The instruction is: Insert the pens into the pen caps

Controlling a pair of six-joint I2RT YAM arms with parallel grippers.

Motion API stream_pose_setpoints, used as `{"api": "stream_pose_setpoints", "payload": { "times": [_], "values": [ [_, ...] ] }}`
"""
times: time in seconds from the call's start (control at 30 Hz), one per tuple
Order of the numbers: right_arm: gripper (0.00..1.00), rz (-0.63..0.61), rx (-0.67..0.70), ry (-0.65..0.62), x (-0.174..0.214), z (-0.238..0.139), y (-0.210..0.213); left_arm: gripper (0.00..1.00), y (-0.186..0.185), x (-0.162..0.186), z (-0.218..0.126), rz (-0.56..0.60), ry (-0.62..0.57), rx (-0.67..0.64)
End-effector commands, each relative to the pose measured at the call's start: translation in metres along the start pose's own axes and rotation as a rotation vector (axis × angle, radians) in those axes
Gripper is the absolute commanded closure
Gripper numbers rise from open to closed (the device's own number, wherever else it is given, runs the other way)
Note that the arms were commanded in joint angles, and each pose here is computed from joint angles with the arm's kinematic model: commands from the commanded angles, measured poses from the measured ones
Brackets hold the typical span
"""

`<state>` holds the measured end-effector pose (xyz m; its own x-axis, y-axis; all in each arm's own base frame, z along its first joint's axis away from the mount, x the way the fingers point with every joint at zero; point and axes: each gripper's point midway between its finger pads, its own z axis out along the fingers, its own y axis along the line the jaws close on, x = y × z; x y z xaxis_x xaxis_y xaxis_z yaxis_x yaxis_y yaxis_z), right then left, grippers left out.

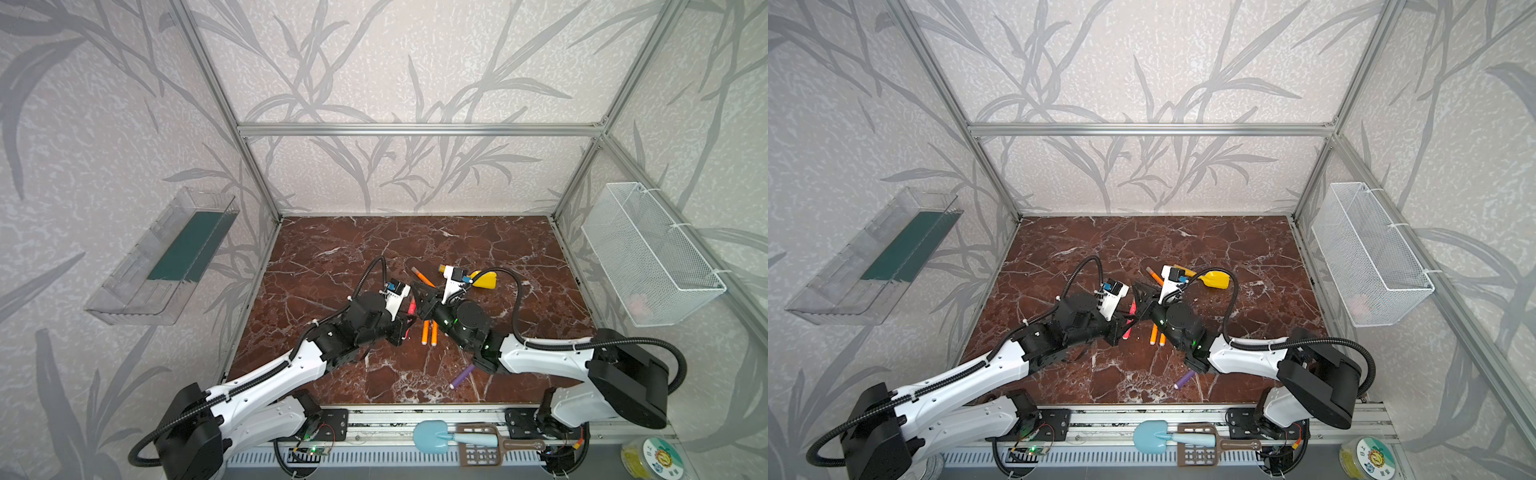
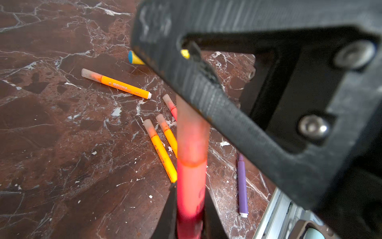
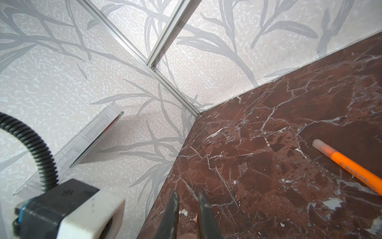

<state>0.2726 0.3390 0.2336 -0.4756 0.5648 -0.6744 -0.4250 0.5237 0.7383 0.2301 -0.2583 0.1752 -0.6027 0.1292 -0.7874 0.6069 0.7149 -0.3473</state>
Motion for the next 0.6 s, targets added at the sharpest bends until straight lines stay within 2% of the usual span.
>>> {"api": "stream_pose_setpoints", "payload": {
  "times": [0.0, 0.13, 0.47, 0.5, 0.57],
  "values": [
    [1.0, 0.015, 0.007, 0.332, 0.088, -0.027, 0.006, 1.0, 0.027, -0.122, -0.042, -0.045, -0.456, -0.207],
    [1.0, -0.016, 0.029, 0.333, 0.09, -0.031, 0.011, 1.0, 0.029, -0.125, -0.044, -0.044, -0.453, -0.226],
    [1.0, -0.089, -0.003, 0.245, 0.066, -0.031, 0.02, 1.0, -0.015, -0.101, -0.039, 0.012, -0.38, 0.023],
    [0.99, -0.092, 0.005, 0.239, 0.063, -0.032, 0.019, 1.0, -0.019, -0.098, -0.039, 0.022, -0.377, 0.041],
    [0.91, -0.102, 0.018, 0.226, 0.056, -0.032, 0.017, 1.0, -0.023, -0.092, -0.04, 0.029, -0.374, 0.057]
  ]
}}
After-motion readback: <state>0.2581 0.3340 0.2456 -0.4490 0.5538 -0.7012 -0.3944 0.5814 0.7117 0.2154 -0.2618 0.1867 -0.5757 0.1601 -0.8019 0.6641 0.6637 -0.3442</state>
